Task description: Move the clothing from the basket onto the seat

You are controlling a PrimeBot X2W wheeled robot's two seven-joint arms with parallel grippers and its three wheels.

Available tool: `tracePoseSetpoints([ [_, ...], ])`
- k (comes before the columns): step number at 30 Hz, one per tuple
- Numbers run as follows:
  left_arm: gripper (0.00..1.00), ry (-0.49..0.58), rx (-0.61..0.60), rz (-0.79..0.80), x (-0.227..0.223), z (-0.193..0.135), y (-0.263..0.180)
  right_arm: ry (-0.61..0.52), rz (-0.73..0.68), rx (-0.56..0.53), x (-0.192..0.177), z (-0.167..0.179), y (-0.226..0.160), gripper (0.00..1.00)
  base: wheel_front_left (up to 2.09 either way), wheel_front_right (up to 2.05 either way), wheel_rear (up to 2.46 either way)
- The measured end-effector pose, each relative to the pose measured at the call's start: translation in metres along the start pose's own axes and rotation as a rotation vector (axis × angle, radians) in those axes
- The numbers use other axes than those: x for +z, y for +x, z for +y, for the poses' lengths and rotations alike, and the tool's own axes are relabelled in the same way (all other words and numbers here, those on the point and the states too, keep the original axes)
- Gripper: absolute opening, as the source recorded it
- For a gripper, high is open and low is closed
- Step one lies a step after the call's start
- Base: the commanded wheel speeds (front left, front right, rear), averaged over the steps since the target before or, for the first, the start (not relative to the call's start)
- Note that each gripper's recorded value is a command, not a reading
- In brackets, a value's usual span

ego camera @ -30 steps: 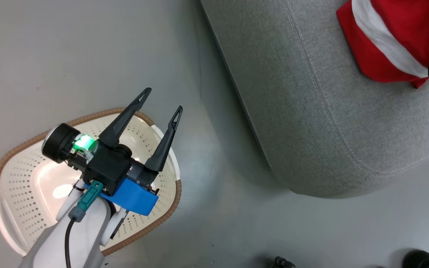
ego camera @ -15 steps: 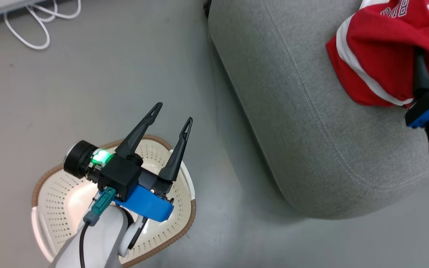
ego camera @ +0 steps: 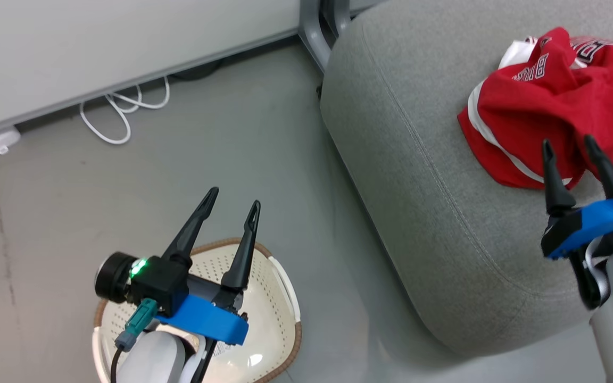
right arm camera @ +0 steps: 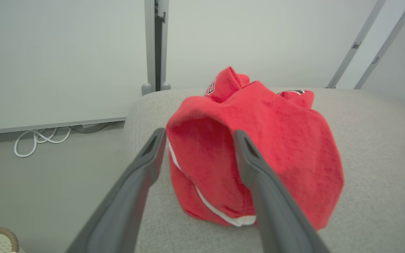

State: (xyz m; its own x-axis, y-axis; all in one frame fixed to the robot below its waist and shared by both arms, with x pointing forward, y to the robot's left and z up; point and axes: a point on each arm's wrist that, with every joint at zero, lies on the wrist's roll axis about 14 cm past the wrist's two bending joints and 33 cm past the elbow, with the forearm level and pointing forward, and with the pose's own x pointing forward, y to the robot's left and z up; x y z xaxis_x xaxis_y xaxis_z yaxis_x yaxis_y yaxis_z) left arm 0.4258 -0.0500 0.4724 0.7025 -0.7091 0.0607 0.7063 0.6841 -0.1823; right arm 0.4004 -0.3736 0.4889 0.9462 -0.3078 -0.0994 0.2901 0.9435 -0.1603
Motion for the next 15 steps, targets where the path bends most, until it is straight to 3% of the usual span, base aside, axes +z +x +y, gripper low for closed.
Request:
tracePoseSetpoints([
  [15,1.0,0.028,0.293,-0.031,0.028,0.034,-0.085,0.114,-0.138,0.156,0.029,0.08,-0.054,1.0,0.0,0.0,0.0],
])
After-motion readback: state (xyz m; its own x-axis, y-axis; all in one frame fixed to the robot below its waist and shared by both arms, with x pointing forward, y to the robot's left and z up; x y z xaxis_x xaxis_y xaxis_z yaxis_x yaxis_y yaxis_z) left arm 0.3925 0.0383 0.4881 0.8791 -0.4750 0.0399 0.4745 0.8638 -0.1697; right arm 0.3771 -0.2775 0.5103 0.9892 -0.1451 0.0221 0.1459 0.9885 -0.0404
